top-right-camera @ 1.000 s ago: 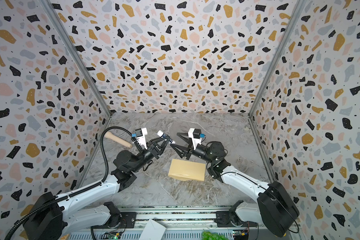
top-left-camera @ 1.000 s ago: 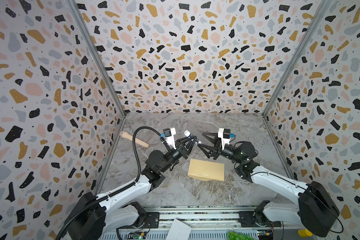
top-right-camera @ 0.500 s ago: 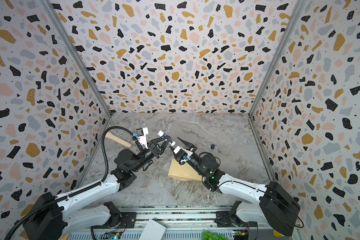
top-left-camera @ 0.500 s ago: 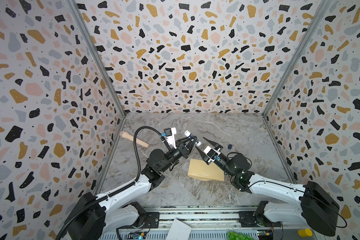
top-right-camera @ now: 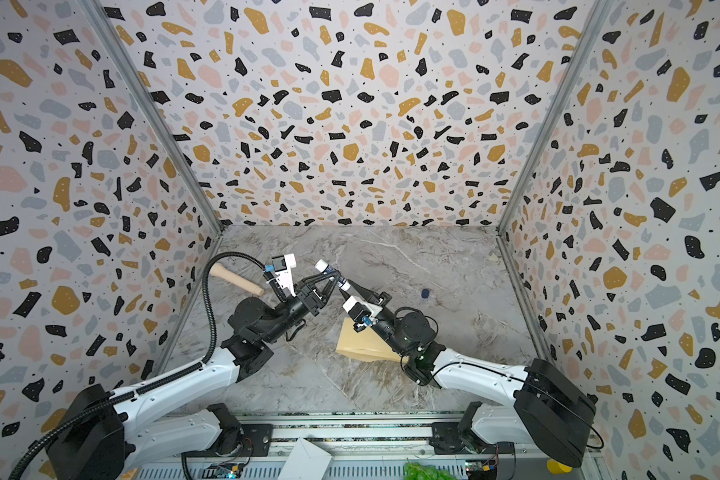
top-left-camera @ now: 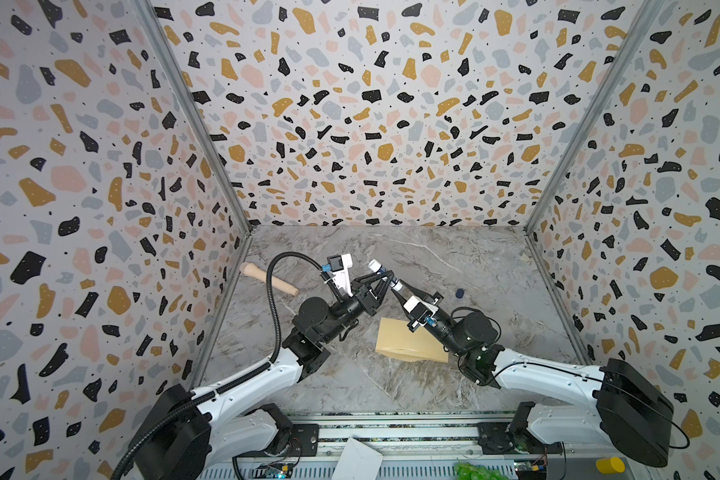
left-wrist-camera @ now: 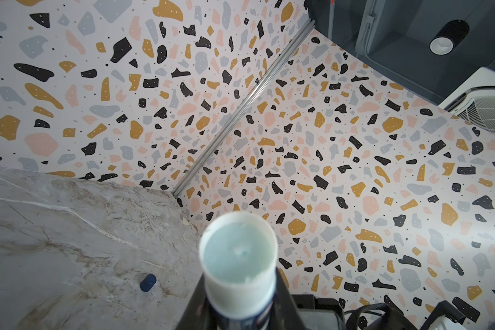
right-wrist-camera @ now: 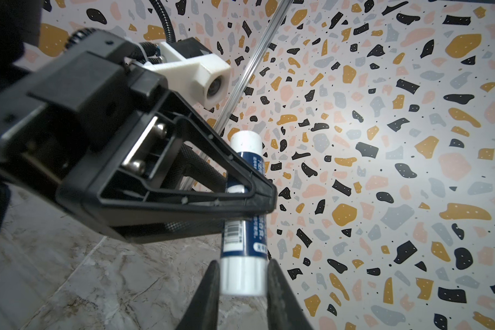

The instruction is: Place the letter into the envelope and seal it

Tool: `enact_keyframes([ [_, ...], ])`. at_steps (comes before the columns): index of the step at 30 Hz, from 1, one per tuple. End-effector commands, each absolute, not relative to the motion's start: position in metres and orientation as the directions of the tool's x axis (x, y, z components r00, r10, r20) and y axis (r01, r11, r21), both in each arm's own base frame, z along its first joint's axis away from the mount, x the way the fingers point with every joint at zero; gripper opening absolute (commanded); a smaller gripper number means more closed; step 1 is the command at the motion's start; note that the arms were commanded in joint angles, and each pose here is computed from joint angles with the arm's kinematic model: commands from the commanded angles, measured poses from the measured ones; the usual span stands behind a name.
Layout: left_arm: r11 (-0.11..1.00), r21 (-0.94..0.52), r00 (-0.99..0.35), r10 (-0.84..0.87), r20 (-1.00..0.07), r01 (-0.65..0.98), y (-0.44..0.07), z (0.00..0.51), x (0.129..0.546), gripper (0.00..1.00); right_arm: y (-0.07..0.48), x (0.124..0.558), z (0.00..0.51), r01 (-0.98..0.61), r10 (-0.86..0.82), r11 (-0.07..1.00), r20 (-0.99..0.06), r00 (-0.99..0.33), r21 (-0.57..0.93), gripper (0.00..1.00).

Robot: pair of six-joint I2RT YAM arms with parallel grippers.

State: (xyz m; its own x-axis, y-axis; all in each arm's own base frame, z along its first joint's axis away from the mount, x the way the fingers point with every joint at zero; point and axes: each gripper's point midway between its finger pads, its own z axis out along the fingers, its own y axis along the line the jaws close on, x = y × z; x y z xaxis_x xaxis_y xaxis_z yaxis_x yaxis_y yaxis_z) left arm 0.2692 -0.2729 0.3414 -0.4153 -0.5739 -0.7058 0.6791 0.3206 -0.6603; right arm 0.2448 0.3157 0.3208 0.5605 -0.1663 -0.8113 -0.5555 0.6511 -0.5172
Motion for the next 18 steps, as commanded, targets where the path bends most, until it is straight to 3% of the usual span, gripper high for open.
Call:
enact_keyframes([
  [1,0.289,-0.638,-0.377,-0.608,-0.698,0.714,-0.272,0.365,0.267,0.00,0.313,0.243,0.343,-0.543,-0.118,0.683,-0.807,0.579,-0.489,0.14],
  [5,0.298,-0.618,-0.363,-0.597,-0.715,0.728,-0.273,0.365,0.266,0.00,0.312,0.240,0.345,-0.628,-0.042,0.660,-0.854,0.518,-0.413,0.01],
  [7,0.311,-0.588,-0.340,-0.582,-0.739,0.747,-0.273,0.365,0.263,0.00,0.312,0.235,0.349,-0.768,0.066,0.558,-0.905,0.420,-0.315,0.00],
  [10,0.307,-0.530,-0.294,-0.568,-0.768,0.790,-0.272,0.368,0.255,0.00,0.302,0.234,0.359,-0.944,0.224,0.320,-0.962,0.155,-0.078,0.00],
  [15,0.262,-0.459,-0.254,-0.560,-0.789,0.849,-0.274,0.376,0.241,0.00,0.291,0.224,0.365,-0.990,0.280,0.013,-0.951,-0.129,0.138,0.10],
  [18,0.245,-0.447,-0.251,-0.558,-0.791,0.860,-0.275,0.379,0.237,0.00,0.296,0.222,0.362,-0.979,0.246,-0.068,-0.947,-0.205,0.194,0.17],
])
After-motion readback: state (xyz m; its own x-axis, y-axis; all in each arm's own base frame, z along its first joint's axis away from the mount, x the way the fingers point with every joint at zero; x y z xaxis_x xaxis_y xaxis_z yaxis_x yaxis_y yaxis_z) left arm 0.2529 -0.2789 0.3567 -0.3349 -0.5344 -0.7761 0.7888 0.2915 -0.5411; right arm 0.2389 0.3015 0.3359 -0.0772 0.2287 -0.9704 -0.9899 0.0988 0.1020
